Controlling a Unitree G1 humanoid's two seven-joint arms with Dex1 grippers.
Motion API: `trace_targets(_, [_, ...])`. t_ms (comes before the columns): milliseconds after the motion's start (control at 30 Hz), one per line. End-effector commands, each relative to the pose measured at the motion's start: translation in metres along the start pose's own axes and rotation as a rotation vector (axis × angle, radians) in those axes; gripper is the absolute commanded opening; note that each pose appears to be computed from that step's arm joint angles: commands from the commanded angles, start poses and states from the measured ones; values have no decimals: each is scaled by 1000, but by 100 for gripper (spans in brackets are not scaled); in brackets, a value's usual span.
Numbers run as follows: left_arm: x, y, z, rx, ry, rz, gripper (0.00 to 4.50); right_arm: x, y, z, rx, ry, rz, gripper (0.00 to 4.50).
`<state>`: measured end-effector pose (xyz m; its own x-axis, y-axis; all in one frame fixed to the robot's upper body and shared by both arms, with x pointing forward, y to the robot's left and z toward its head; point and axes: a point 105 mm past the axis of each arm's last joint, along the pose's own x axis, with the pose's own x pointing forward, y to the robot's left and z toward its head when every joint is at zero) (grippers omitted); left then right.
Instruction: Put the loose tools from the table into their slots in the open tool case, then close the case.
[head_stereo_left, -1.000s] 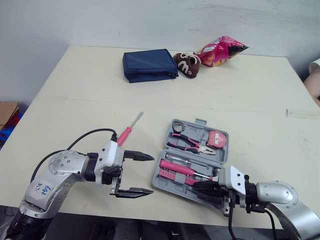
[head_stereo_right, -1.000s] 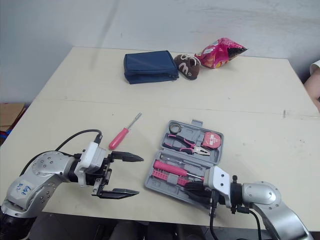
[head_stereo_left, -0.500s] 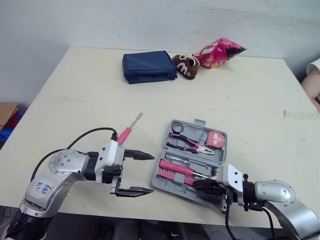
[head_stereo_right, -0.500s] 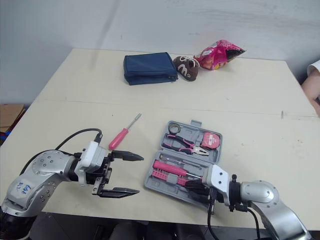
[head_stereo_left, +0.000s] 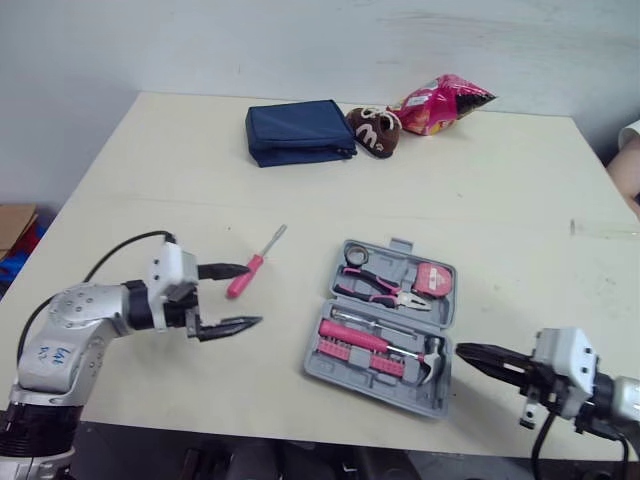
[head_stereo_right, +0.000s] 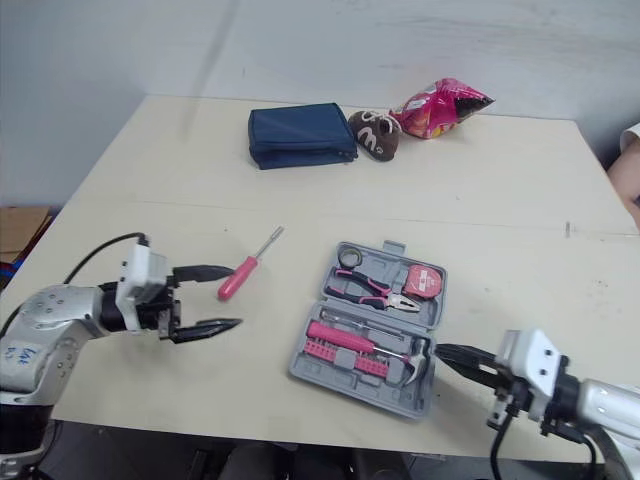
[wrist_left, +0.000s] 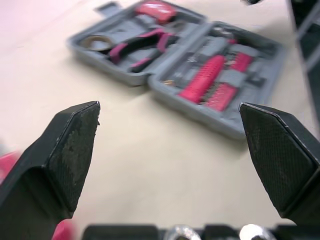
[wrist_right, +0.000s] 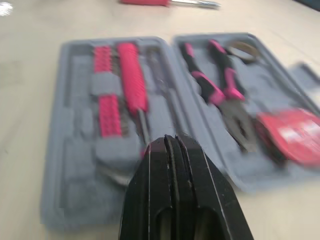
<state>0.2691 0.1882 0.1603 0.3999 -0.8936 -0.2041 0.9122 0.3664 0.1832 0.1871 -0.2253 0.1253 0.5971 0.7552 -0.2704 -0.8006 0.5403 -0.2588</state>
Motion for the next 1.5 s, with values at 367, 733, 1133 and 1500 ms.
trace_targets(367, [-148, 28, -70, -96, 162, 579, 450, -138, -29, -56, -34, 205, -485, 444])
trace_targets(733, [-159, 26, -71, -108, 110, 707, 450, -153, -43, -68, -44, 144, -566, 444])
trace_targets(1133, [-84, 29, -41, -237, 82, 620, 450, -71, -44, 10, -85, -314, -294, 444])
trace_targets(1500, [9, 38, -35, -366, 167, 549, 450, -8, -22, 48, -185, -458, -84, 444])
